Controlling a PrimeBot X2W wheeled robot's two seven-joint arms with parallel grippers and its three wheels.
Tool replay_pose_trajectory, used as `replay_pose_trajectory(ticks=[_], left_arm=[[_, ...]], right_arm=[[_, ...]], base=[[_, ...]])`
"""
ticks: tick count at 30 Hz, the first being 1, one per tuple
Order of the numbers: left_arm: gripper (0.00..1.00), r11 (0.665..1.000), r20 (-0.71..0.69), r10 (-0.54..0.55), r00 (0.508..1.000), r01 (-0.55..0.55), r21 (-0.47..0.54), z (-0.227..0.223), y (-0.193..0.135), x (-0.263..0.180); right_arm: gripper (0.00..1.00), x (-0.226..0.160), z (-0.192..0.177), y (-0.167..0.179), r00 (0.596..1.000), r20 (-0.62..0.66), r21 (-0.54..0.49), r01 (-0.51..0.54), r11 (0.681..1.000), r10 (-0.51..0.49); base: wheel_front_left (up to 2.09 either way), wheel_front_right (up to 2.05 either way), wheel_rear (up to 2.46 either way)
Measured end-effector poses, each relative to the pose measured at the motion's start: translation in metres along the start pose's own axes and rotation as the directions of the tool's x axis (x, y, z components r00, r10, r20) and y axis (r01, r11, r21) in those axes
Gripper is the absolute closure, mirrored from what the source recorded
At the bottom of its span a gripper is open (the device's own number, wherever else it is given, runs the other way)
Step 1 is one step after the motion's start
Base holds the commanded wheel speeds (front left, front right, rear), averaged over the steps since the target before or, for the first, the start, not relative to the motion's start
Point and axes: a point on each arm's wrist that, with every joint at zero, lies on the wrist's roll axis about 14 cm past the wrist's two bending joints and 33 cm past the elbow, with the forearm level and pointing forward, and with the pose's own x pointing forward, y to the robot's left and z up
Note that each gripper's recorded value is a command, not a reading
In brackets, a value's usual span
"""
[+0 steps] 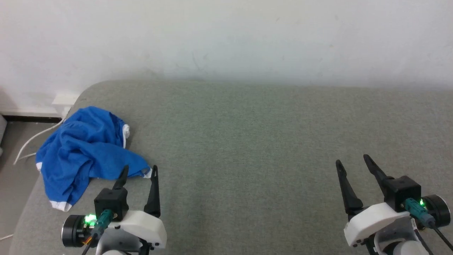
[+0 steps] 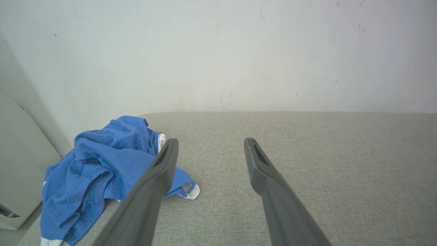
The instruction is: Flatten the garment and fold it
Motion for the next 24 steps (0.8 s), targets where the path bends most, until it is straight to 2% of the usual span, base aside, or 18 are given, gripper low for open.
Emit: replay_pose_trajectory(ticks=[24], left_arm=[[0.0,0.984,0.024,0.18,0.983,-0.18,-0.008,0.0,0.056,-0.034]], right_arm=[[0.0,0.032,0.006,0.058,0.983,0.034,0.005,-0.179,0.984,0.179]], base=[[0.0,0.0,0.0]])
